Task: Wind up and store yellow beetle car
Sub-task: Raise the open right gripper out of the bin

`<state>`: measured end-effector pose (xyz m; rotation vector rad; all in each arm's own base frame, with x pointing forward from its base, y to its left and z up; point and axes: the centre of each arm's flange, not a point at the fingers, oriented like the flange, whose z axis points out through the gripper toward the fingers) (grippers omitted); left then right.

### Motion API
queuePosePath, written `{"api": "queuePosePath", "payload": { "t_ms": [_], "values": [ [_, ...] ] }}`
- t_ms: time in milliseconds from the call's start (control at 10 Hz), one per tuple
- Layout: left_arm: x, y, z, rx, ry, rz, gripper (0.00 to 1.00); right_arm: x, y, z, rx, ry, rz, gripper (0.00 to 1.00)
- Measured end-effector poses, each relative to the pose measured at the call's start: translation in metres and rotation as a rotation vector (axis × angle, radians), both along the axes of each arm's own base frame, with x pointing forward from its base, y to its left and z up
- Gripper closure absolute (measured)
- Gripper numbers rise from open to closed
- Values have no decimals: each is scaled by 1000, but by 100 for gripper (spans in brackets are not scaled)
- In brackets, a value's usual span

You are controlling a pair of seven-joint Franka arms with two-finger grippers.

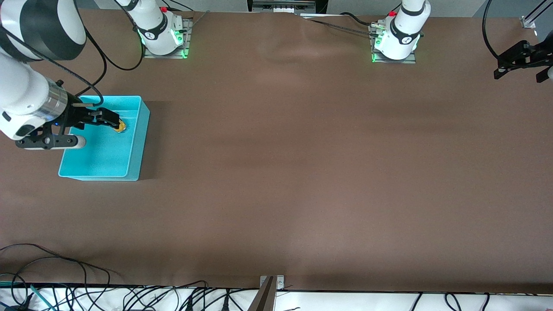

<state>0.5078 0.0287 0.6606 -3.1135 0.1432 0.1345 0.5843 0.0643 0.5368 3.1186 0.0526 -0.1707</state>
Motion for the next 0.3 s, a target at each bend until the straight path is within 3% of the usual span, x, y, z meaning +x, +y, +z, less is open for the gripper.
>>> {"api": "queuePosePath", "payload": {
  "t_ms": [299],
  "values": [
    [0,0,0,0,0,0,0,-11,-2,10,6,-27,-2,0]
  ]
}}
